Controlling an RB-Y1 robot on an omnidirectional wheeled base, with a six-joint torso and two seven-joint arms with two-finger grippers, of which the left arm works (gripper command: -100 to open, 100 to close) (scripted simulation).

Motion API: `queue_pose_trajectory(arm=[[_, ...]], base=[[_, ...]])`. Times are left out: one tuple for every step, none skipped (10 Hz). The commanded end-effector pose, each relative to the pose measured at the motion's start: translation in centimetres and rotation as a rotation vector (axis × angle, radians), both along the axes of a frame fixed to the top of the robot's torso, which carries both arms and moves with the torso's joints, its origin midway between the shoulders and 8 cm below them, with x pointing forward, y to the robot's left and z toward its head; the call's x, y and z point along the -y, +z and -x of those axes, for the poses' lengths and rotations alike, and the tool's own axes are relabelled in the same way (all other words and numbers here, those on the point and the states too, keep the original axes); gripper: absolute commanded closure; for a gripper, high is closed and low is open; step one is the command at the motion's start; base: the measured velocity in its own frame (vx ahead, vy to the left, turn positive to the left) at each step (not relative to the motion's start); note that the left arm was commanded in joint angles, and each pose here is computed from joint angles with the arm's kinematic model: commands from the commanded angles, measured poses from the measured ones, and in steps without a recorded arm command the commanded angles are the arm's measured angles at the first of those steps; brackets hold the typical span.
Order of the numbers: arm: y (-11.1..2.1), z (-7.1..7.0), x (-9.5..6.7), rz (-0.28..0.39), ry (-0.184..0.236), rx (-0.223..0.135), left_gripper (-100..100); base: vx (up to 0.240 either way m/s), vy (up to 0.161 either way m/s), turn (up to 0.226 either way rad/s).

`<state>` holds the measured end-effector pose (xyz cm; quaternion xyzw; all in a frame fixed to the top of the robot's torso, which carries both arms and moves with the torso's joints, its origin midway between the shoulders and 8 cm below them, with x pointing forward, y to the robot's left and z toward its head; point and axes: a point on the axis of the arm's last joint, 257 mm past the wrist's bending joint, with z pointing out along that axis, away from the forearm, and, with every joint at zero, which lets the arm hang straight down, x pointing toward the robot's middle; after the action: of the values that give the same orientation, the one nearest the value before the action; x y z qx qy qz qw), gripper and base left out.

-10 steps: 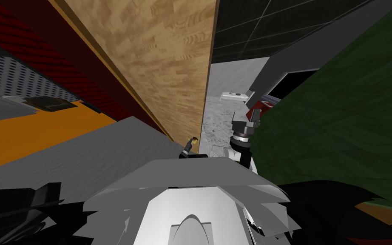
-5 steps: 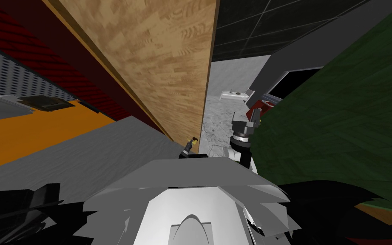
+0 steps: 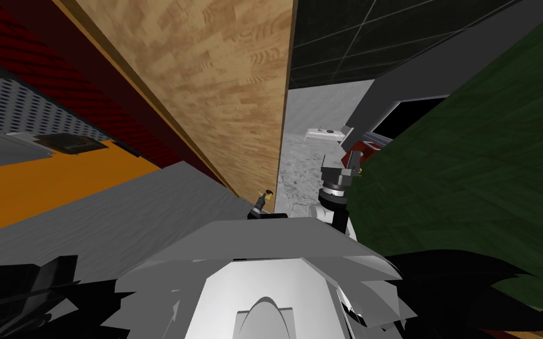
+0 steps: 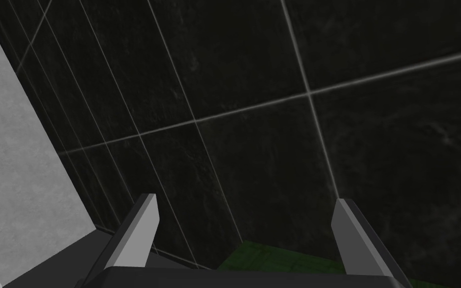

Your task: Push the door open

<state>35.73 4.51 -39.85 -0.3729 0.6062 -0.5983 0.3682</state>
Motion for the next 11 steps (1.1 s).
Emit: queue_pose_trajectory(arm=[[0.5, -1.1, -1.3, -0.004, 0.03, 0.015, 100], [0.5, -1.3, -1.6, -0.006, 0.038, 0.016, 100], [0.5, -1.3, -1.6, -0.006, 0.038, 0.016, 100], [0.5, -2.0, -2.7, -0.012, 0.067, 0.017, 100], [0.5, -2.3, -3.1, -0.014, 0.078, 0.018, 100], [0.5, -2.3, -3.1, -0.014, 0.078, 0.018, 100], [0.5, -2.8, -4.0, -0.017, 0.099, 0.019, 100], [0.5, -3.1, -4.4, -0.018, 0.111, 0.019, 100], [0.5, -3.4, -4.8, -0.02, 0.122, 0.019, 100], [0.5, -3.6, -5.2, -0.021, 0.134, 0.02, 100], [0.5, -3.9, -5.6, -0.022, 0.146, 0.02, 100]], base=[[0.163, -0.131, 0.037], [0.13, -0.139, 0.066], [0.089, -0.078, 0.019], [0.125, -0.099, 0.085], [0.139, -0.129, 0.072], [0.089, -0.093, 0.004], [0.094, -0.106, 0.047], [0.122, -0.126, 0.071], [0.116, -0.098, 0.046], [0.097, -0.099, 0.043], [0.092, -0.096, 0.052]])
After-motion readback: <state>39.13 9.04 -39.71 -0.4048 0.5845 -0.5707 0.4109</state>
